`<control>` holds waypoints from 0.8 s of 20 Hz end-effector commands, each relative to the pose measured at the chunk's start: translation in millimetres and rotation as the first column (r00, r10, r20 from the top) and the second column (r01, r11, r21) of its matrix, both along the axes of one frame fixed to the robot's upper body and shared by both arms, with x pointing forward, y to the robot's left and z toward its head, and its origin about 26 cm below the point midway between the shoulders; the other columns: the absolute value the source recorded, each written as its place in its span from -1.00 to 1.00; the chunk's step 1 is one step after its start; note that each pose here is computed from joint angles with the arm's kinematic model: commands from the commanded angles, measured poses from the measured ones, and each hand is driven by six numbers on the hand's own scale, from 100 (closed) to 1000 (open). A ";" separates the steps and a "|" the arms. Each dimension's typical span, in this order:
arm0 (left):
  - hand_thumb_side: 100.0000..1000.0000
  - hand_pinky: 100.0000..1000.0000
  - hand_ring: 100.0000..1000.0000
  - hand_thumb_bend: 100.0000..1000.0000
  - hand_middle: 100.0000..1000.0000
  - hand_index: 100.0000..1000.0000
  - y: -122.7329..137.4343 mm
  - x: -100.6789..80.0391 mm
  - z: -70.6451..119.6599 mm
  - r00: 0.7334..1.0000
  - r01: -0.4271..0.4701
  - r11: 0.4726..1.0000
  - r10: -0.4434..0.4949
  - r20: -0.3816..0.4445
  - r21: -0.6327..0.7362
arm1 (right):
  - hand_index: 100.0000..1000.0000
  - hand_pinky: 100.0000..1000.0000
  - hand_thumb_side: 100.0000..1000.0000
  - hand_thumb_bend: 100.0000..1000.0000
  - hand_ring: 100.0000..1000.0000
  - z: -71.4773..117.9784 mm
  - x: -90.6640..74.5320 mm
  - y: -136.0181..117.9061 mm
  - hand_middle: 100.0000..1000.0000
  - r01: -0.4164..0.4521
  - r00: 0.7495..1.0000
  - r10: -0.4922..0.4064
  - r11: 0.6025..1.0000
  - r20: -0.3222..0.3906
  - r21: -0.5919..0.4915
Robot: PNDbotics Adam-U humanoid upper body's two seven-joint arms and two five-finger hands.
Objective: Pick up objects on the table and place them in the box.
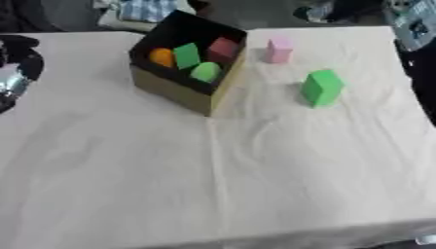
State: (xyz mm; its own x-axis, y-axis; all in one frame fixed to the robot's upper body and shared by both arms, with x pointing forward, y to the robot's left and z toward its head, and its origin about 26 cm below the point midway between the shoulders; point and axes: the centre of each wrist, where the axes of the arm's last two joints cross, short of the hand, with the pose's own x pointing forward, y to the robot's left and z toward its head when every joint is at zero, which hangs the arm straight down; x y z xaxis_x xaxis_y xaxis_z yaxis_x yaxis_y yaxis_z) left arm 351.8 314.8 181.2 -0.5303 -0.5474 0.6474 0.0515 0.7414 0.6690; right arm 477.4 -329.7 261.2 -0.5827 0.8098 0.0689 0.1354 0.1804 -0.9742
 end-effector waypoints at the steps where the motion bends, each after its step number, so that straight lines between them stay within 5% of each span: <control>1: 0.28 0.62 0.26 -0.39 0.11 0.52 7.7 -1.3 11.2 0.999 -0.018 1.000 0.018 0.028 0.023 | 1.00 0.54 -0.32 -0.11 0.66 10.4 -4.1 -23.0 0.76 0.056 0.998 -0.057 0.997 -0.023 -0.052; 16: 0.29 0.62 0.26 -0.40 0.11 0.52 7.8 -1.0 9.5 1.000 -0.014 1.000 0.014 0.019 0.023 | 1.00 0.58 -0.40 -0.02 0.71 -36.9 0.6 -40.9 0.79 0.104 0.958 -0.177 0.947 -0.226 -0.304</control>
